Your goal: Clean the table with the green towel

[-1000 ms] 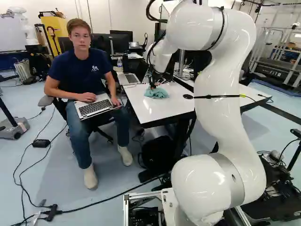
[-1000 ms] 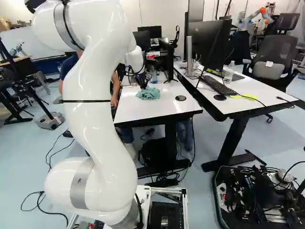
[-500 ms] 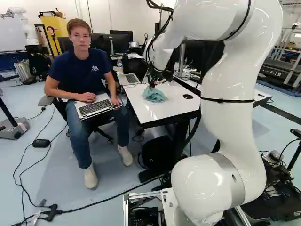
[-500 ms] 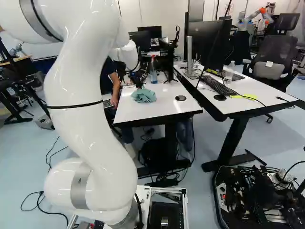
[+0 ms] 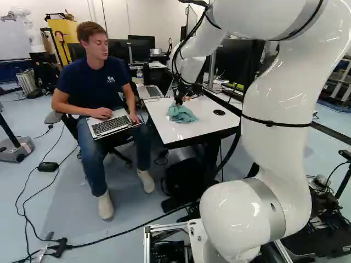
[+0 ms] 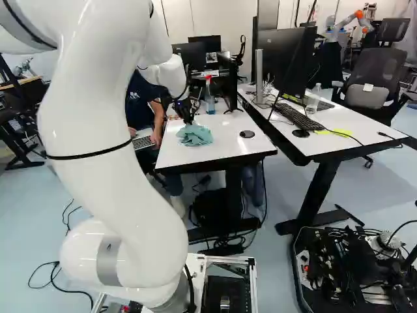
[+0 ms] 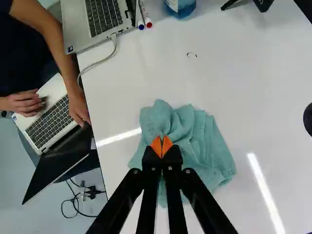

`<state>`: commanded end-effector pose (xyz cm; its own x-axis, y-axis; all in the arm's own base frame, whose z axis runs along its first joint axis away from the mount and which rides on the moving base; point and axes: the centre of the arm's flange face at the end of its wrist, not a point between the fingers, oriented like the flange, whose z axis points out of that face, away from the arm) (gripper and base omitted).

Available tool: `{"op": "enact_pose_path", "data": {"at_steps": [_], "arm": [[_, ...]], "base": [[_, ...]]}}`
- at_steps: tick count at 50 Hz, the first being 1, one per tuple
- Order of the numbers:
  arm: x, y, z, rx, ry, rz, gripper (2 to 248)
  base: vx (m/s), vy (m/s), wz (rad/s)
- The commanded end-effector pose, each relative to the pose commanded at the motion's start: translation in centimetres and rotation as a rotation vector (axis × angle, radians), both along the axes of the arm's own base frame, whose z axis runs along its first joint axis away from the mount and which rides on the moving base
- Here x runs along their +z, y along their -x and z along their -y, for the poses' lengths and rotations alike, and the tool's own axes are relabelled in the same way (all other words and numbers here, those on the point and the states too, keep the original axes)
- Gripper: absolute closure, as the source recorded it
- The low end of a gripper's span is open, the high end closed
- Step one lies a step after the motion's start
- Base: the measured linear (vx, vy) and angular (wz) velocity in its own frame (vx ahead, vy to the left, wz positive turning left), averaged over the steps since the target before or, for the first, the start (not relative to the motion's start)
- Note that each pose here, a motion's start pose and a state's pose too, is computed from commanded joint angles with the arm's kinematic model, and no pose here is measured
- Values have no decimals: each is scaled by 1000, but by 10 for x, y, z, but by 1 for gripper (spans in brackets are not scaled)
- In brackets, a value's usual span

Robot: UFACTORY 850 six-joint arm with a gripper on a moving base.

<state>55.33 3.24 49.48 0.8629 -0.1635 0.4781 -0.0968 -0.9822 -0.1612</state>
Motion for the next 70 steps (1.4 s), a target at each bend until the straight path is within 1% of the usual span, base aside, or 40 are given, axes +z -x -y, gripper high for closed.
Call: {"op": "enact_pose_path", "data": {"at_steps": [11, 15, 43, 52, 70], "arm": [[0, 16, 15, -27, 0, -7, 228], [0, 19, 18, -32, 0, -7, 228], [0, 21, 20, -36, 0, -8, 228], [0, 14, 22, -40, 0, -6, 228], [0, -10, 33, -60, 0, 4, 228]], "base": [[0, 0, 0], [0, 0, 0], [0, 0, 0], [0, 0, 0], [0, 0, 0]]}}
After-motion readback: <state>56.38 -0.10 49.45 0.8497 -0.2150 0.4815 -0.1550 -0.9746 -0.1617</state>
